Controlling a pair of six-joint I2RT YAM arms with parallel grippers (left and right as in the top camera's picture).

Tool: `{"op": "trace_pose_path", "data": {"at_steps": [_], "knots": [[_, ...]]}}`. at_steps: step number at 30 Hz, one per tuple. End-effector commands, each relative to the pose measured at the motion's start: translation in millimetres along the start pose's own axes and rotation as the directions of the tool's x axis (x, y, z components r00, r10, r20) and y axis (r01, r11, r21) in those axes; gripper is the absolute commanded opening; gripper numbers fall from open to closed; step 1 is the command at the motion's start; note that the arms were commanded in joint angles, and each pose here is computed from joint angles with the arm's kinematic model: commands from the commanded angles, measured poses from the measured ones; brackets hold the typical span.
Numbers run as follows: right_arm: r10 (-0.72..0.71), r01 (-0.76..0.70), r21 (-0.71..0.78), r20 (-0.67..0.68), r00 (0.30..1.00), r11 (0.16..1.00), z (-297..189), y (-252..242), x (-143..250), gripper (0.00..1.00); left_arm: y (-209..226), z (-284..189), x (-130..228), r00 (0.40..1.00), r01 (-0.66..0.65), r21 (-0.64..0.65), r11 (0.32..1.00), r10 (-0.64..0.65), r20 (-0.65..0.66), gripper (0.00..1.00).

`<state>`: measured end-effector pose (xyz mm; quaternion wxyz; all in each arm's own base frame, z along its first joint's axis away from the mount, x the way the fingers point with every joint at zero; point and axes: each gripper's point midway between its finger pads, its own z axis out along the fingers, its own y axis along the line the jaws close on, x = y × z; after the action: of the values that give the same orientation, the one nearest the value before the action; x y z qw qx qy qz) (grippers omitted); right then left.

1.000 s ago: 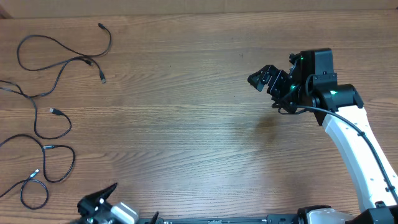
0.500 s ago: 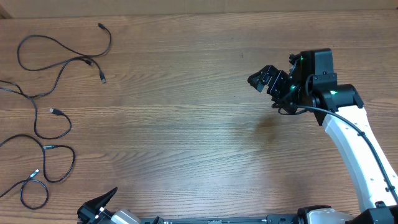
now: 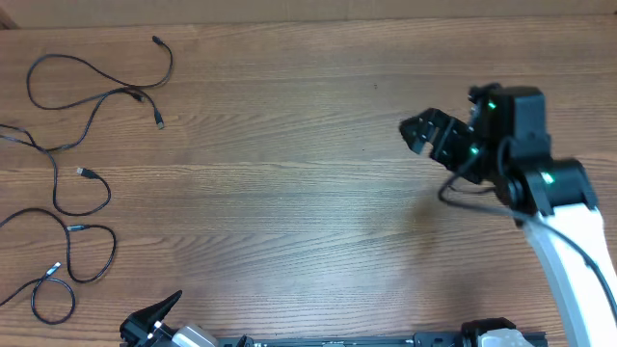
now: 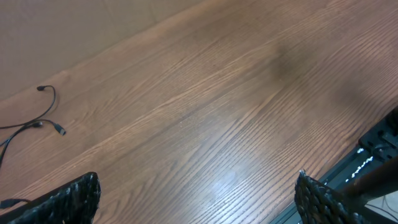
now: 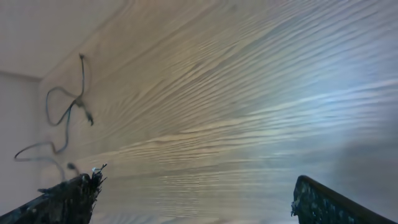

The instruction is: Untangle cables

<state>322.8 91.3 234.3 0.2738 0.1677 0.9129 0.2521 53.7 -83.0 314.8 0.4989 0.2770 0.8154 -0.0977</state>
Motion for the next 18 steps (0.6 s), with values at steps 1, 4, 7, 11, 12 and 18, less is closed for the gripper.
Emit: {"op": "trace_pose_path", "data": {"at_steps": [1,4,7,11,12,18], "knots": [[-0.039,0.027,0.080,0.155,0.987,0.996,-42,-7,-15,1.00,-4,-4,-3,1.000,-0.008,0.008,1.000,0.008,0.018,1.00],[-0.042,0.025,0.099,0.175,0.984,0.995,-64,-12,-5,1.00,-4,-4,-3,1.000,-0.008,0.008,1.000,0.008,0.018,1.00],[-0.046,0.025,0.109,0.198,0.979,0.994,-86,-16,7,1.00,-4,-4,-3,1.000,-0.008,0.008,1.000,0.008,0.018,1.00],[-0.056,0.028,0.111,0.256,0.965,0.993,-112,-21,18,1.00,-4,-4,-3,1.000,-0.008,0.008,1.000,0.008,0.018,1.00],[-0.059,0.029,0.115,0.267,0.962,0.993,-117,-23,20,1.00,-4,-4,-3,1.000,-0.007,0.008,1.000,0.007,0.018,1.00],[-0.061,0.018,0.146,0.296,0.953,0.989,-127,-31,24,1.00,-4,-4,-3,1.000,-0.007,0.008,1.000,0.007,0.018,1.00]]}}
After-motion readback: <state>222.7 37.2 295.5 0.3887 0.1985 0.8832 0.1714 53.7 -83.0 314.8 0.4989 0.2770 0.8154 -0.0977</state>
